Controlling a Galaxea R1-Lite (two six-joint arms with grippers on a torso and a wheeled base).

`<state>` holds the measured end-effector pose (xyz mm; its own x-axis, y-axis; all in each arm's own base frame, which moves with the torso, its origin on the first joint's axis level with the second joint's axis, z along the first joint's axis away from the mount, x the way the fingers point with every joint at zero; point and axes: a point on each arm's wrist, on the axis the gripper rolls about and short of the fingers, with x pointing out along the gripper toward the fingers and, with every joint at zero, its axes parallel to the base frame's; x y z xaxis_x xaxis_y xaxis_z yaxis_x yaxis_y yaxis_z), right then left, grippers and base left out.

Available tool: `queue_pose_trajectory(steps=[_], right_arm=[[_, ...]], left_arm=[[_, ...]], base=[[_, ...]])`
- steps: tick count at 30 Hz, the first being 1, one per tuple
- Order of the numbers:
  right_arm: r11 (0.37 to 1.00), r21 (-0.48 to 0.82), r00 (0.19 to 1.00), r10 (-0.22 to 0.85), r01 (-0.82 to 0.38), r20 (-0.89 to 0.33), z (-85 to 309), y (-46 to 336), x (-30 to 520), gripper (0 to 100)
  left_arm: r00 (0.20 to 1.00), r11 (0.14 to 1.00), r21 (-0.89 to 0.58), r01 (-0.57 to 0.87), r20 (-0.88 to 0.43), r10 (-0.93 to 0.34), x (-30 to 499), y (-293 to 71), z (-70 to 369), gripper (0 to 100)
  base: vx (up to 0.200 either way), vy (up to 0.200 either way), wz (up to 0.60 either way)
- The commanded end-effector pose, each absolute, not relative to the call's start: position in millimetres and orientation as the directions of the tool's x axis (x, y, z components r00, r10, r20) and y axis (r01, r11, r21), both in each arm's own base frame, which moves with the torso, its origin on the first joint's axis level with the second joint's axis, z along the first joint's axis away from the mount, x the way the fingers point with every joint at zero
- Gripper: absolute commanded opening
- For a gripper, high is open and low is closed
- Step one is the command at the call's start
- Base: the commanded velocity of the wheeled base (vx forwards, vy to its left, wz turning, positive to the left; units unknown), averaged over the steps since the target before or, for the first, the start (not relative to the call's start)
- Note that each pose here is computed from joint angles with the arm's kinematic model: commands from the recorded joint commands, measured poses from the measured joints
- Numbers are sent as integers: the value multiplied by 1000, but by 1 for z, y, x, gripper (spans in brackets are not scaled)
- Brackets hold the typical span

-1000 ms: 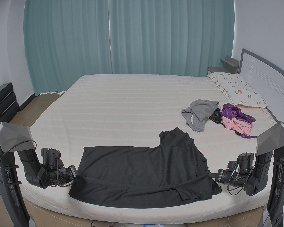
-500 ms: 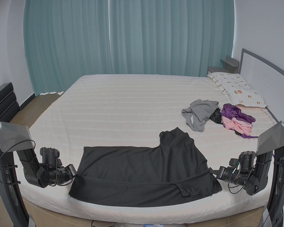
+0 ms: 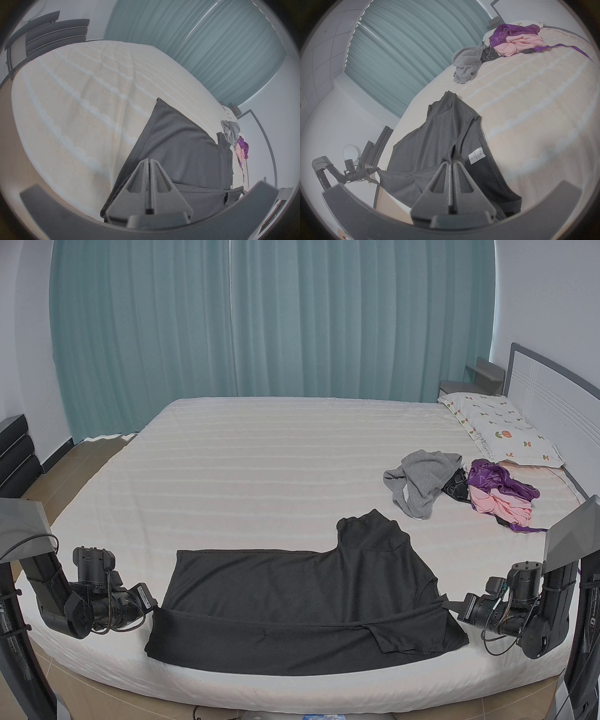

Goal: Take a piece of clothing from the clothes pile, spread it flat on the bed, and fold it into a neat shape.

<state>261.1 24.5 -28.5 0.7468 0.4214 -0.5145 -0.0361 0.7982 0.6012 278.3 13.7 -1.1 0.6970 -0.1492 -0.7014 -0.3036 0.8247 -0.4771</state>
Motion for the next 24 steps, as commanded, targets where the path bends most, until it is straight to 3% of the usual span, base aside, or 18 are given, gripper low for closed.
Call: queue_pose_trajectory(steps=[1, 15, 24], right_arm=[[791, 609, 770, 423, -56, -478, -18, 23, 261, 0], [785, 617, 776, 426, -60, -466, -13, 19, 260, 0], [795, 605, 738, 435, -45, -516, -37, 25, 266, 0]], left_arm=[[719, 827, -485, -285, -679, -151, 274, 12, 10, 0], [701, 826, -480, -295, -697, -155, 276, 12, 2, 0], [657, 821, -463, -335, -739, -149, 288, 15, -27, 0]], base=[[0, 0, 0], [0, 0, 0], [0, 0, 0]])
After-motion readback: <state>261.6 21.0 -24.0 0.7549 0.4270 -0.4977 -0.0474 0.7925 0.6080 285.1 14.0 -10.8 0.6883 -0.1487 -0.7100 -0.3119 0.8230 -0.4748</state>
